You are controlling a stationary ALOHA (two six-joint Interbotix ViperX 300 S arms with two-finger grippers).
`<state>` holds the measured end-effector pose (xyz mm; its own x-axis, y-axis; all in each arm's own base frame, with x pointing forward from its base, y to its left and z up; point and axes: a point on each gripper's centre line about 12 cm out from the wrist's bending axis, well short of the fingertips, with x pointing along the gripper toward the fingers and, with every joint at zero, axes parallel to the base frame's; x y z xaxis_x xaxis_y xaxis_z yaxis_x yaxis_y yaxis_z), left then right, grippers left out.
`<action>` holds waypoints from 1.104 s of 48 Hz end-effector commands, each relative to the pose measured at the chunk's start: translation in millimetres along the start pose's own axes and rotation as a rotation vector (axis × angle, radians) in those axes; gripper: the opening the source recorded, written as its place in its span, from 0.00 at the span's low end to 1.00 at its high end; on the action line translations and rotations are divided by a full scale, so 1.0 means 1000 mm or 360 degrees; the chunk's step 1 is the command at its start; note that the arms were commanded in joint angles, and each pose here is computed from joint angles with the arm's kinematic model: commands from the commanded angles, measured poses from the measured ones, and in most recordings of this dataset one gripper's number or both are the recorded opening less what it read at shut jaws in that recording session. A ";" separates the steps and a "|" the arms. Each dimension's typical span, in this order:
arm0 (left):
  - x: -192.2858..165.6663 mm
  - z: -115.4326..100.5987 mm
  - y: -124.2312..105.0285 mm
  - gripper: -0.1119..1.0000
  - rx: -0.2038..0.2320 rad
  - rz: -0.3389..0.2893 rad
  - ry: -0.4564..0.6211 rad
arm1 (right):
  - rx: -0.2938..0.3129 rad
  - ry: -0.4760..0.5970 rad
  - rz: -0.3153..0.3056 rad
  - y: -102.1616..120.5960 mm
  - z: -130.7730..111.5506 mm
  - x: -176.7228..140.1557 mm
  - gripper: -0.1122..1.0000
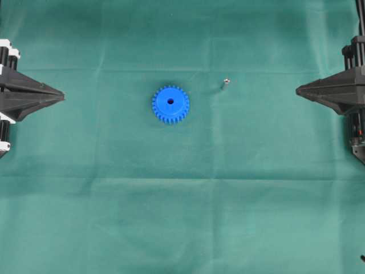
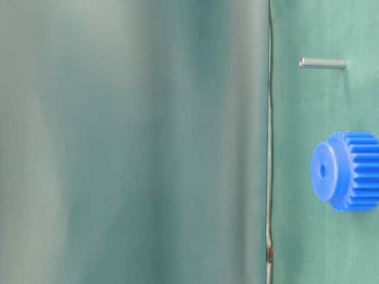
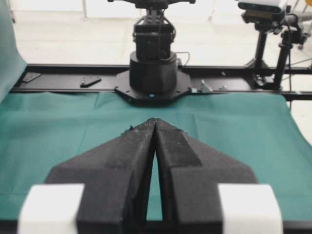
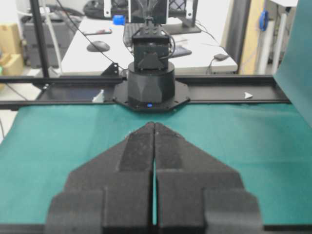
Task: Insert the shaft placed at a random location into the center hole of the medium gear at another random location.
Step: 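Move the right gripper left toward the silver shaft, then lower the right gripper over the silver shaft and close on it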
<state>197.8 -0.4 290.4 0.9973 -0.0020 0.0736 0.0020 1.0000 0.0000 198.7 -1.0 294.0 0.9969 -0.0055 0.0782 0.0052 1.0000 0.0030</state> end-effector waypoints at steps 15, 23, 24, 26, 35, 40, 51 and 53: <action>0.005 0.009 -0.001 0.10 -0.0023 -0.0013 -0.0034 | -0.0055 0.0078 -0.0023 -0.003 0.000 0.008 0.11; 0.005 0.009 -0.001 0.10 -0.0021 -0.0013 -0.0036 | -0.0057 0.0116 -0.0093 -0.013 -0.005 0.015 0.11; 0.005 0.009 -0.001 0.10 -0.0021 -0.0013 -0.0034 | -0.0060 0.0121 -0.0103 -0.015 -0.006 0.016 0.11; 0.005 0.009 -0.001 0.10 -0.0023 -0.0013 -0.0034 | -0.0057 0.0136 -0.0120 -0.017 -0.009 0.019 0.11; 0.005 0.008 -0.001 0.10 -0.0021 -0.0013 -0.0027 | -0.0053 0.0249 -0.0198 -0.030 -0.030 0.035 0.24; 0.005 0.009 -0.001 0.10 -0.0023 -0.0013 -0.0029 | -0.0043 0.0317 -0.0250 -0.040 -0.044 0.044 0.49; 0.005 0.007 -0.001 0.10 -0.0023 -0.0012 -0.0022 | -0.0015 0.0574 -0.0353 -0.064 -0.089 0.069 0.88; 0.005 0.007 -0.001 0.10 -0.0018 -0.0013 -0.0019 | -0.0004 0.0627 -0.0375 -0.069 -0.100 0.074 0.86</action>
<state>199.8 -1.3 288.1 0.9980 -0.0077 0.0628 0.0086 0.9999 -0.0140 266.8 -60.5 203.7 0.9300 -0.2097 -0.3020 0.2166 0.9762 -0.0107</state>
